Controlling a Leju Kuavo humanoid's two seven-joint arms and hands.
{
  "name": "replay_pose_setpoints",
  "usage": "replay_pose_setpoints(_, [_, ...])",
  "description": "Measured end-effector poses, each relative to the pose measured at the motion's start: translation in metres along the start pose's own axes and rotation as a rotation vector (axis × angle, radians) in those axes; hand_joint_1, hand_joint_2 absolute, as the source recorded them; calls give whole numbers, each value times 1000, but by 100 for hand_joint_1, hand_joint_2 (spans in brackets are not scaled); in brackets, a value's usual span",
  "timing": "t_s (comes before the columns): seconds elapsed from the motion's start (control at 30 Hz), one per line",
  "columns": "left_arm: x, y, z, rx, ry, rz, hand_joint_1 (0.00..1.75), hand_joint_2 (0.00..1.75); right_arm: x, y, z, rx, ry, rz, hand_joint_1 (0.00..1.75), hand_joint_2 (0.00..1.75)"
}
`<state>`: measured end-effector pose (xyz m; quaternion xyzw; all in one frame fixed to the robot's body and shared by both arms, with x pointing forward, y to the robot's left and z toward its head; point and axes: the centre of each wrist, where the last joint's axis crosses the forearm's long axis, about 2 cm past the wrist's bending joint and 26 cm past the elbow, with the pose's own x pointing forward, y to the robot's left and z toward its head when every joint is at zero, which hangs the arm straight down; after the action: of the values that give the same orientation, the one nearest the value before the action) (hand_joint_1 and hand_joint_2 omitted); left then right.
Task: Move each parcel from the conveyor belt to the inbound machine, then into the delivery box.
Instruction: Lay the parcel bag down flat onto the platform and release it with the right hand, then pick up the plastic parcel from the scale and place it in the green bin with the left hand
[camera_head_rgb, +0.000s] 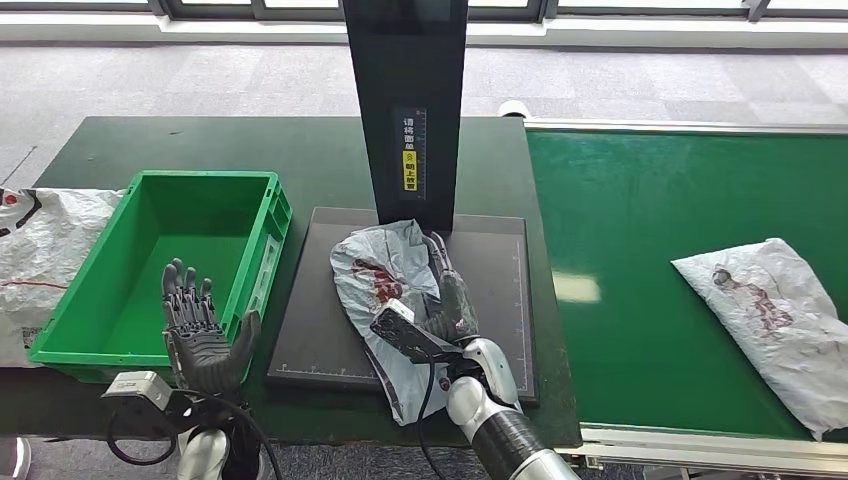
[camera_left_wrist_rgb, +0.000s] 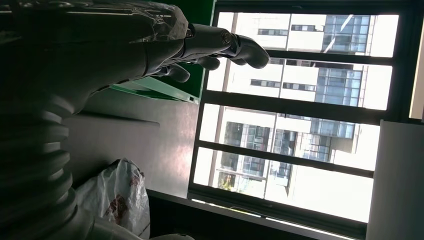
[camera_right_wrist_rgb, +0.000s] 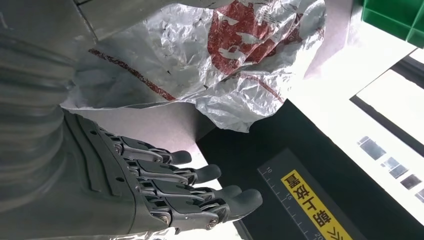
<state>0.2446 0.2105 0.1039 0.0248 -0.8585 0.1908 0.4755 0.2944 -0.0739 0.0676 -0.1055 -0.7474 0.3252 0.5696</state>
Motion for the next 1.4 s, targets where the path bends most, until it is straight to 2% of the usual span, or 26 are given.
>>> replay_pose_setpoints(0.1, [0, -1, -1, -3, -3, -7, 0, 175, 0, -1, 0, -65, -46, 14, 0, 175])
replay_pose_setpoints(0.3, [-1, 0, -2, 14, -3, -38, 0, 175, 13, -15, 3, -348, -260, 13, 0, 175])
replay_pose_setpoints(0.53, [-6, -5, -10, -29, -26, -161, 0, 175, 48, -72, 2, -651, -435, -11, 0, 175])
replay_pose_setpoints(0.7, [-17, -31, -24, -182, -62, -317, 0, 175, 71, -109, 8, -834, -518, -78, 0, 175])
replay_pose_setpoints(0.87, [-26, -52, -31, -280, -46, -358, 0, 175, 80, -124, 13, -907, -548, -123, 0, 175])
replay_pose_setpoints(1.1, [-45, -95, -25, -546, 17, -517, 0, 175, 81, -126, 13, -937, -528, -204, 0, 175])
replay_pose_setpoints(1.27, [-53, -106, -22, -623, 57, -569, 0, 175, 81, -126, 13, -938, -525, -216, 0, 175])
replay_pose_setpoints(1.4, [-62, -117, -14, -735, 117, -687, 0, 175, 81, -126, 13, -940, -520, -226, 0, 175])
